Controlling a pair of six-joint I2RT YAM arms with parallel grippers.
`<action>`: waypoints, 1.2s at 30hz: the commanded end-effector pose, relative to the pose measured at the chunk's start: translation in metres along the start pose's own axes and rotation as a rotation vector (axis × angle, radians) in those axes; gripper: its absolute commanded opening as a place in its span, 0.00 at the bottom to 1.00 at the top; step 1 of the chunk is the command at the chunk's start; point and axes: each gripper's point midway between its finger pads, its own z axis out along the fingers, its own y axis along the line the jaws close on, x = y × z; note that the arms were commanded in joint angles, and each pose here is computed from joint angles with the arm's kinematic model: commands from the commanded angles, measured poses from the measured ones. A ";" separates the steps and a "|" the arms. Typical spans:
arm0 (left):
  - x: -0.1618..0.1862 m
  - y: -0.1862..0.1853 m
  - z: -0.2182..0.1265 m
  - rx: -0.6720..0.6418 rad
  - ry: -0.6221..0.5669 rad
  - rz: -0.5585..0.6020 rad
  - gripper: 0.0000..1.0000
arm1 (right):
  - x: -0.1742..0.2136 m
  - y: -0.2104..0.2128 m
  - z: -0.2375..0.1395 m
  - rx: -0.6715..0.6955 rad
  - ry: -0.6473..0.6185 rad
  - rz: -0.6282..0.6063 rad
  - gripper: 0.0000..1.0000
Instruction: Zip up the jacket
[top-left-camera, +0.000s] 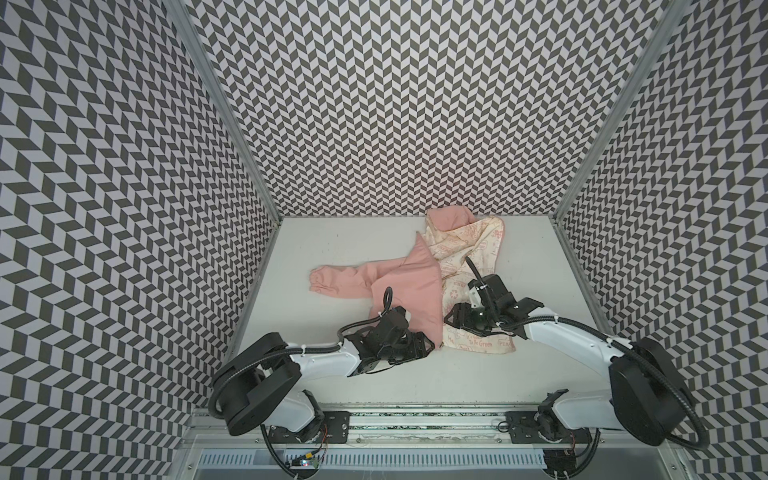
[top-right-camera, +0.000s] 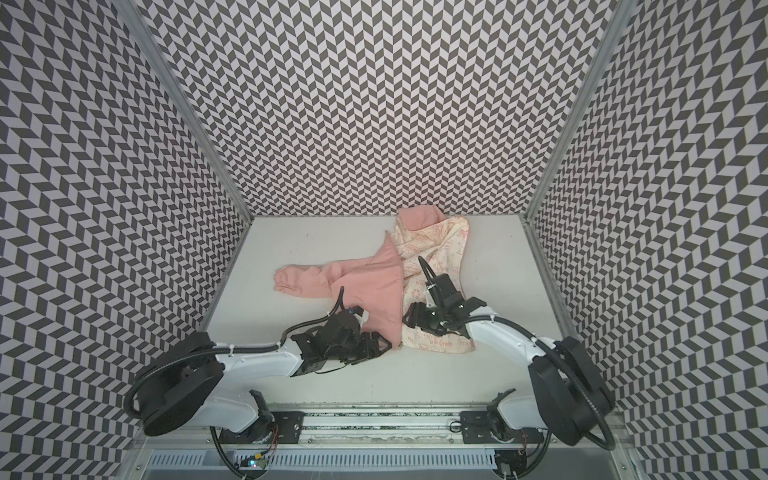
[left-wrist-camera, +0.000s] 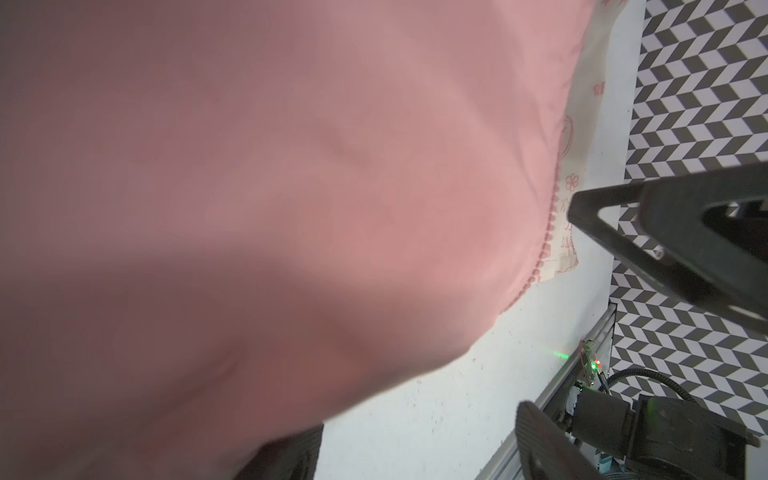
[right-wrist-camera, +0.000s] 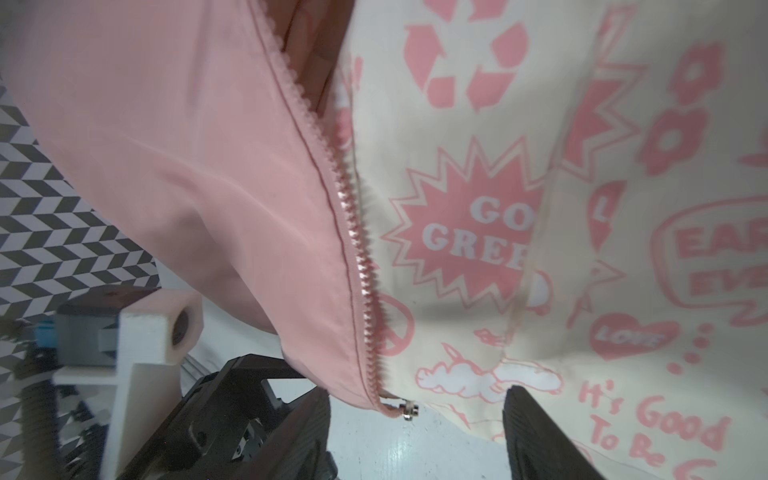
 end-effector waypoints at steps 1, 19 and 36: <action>-0.007 0.023 -0.018 -0.097 -0.084 -0.008 0.77 | -0.004 0.040 0.011 -0.103 0.002 -0.027 0.73; 0.003 0.024 -0.042 0.097 -0.196 -0.330 0.83 | 0.014 0.069 0.055 -0.144 0.080 -0.052 0.83; -0.021 0.046 -0.023 0.051 -0.315 -0.331 0.85 | 0.022 0.074 0.043 -0.241 0.075 -0.005 0.67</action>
